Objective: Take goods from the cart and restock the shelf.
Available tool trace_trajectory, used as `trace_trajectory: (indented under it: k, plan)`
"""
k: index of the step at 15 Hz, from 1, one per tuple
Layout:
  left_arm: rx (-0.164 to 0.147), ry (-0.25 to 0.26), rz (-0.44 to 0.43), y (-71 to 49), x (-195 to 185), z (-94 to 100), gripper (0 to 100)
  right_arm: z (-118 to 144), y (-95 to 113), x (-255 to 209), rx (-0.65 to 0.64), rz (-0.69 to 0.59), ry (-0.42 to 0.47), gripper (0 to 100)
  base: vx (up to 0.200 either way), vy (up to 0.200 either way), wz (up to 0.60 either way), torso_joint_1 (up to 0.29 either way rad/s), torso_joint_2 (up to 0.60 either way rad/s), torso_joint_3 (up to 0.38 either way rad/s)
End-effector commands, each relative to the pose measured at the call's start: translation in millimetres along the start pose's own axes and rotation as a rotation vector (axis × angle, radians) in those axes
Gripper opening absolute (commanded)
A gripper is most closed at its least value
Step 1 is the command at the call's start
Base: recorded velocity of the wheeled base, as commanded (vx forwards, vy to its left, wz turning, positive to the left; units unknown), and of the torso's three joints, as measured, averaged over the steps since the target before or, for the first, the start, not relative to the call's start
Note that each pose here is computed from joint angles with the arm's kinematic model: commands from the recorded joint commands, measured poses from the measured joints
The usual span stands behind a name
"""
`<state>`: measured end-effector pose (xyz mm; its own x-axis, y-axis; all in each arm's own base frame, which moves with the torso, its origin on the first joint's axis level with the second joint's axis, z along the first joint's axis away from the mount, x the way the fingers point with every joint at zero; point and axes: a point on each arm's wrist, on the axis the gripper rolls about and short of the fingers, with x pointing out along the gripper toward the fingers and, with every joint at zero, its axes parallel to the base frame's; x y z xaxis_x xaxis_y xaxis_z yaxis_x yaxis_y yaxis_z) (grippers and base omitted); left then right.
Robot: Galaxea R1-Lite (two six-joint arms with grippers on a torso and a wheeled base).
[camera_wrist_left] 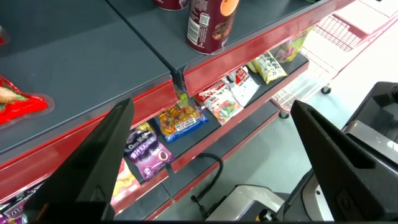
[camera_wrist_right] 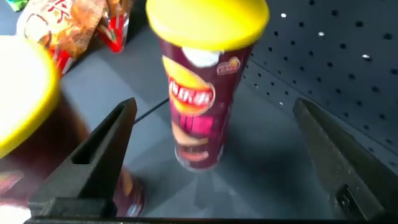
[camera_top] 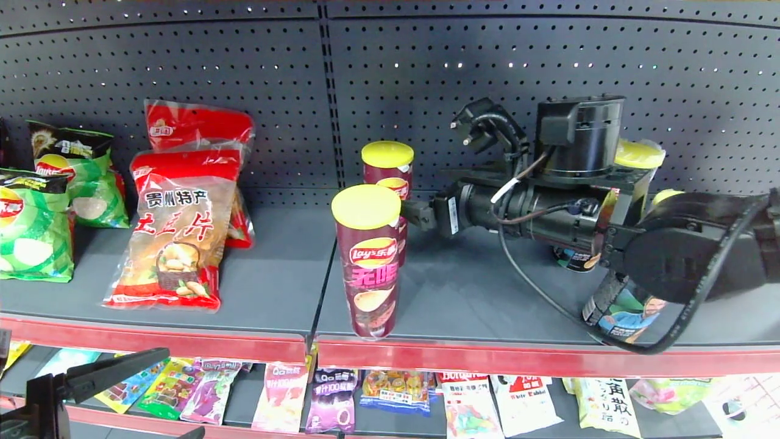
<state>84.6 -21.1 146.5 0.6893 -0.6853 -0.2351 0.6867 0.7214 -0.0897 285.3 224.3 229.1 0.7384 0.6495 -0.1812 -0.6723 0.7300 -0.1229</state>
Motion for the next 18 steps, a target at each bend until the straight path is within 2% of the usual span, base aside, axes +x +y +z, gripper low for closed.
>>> trace_trajectory:
  k: [1,10,13,18]
  plan:
    - [-0.008,0.01,0.0,1.3,1.7,-0.7,100,9.2,1.0,-22.0,-0.003,-0.005,-0.027,100,0.0,0.0,0.0,0.0,0.0,0.0]
    - [-0.041,0.07,0.015,12.5,14.9,-0.4,100,12.1,6.9,-90.8,-0.003,-0.003,-0.063,100,0.0,0.0,0.0,0.0,0.0,0.0]
    - [-0.022,0.112,0.026,20.3,24.1,-0.8,100,4.7,9.3,-120.0,-0.003,0.001,-0.065,100,0.0,0.0,0.0,0.0,0.0,0.0]
    - [-0.012,0.132,0.022,32.4,38.1,9.1,100,-7.1,17.9,-180.2,-0.009,0.026,-0.121,100,0.0,0.0,0.0,0.0,0.0,0.0]
